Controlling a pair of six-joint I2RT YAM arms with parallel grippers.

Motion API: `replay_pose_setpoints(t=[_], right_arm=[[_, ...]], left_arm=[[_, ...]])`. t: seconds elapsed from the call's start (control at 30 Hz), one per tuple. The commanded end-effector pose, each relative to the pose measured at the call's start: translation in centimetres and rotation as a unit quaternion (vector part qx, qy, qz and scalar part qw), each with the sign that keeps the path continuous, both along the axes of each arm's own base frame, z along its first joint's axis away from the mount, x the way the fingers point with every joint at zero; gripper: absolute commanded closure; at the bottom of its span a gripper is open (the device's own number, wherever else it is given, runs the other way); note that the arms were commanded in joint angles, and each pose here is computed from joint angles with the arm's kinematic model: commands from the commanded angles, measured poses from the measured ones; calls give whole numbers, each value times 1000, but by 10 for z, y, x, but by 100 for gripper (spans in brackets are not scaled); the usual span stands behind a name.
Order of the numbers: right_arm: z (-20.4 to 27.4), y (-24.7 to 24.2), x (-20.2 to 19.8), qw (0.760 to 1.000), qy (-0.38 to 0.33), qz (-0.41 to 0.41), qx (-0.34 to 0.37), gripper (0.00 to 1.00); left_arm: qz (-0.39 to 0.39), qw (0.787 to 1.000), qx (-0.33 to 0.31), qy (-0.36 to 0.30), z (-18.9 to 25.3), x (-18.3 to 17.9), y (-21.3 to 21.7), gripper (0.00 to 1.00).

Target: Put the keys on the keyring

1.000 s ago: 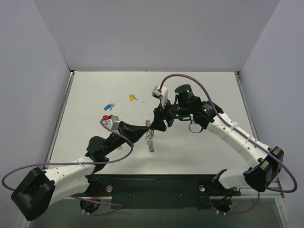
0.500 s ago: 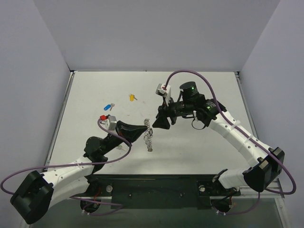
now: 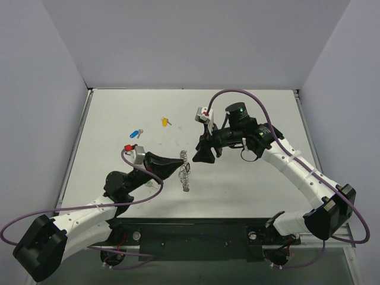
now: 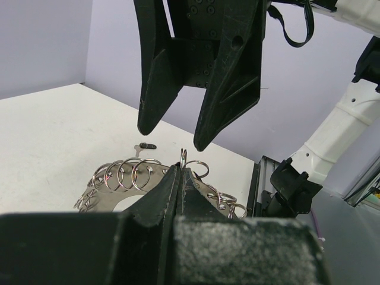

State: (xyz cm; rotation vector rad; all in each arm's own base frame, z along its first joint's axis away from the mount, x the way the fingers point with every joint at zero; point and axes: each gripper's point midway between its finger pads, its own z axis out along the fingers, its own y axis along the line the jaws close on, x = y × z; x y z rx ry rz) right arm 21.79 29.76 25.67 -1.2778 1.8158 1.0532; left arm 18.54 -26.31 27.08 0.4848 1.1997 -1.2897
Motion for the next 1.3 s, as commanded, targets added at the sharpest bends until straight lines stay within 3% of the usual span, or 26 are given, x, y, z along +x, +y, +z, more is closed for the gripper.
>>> replay_pose_setpoints(t=[0.0,0.7,1.27], right_arm=[[16,0,-6,999,-21,21,20,50],[15,0,-9,999,-22,34,20,53],[7,-6,-17,994,-58,89,-8,54]], left_arm=[[-8,998,-39,-54,32,-10,6,100],[-15,997,-41,-56,32,-11,6,100],[-19,997,-44,-62,34,-14,6,100]])
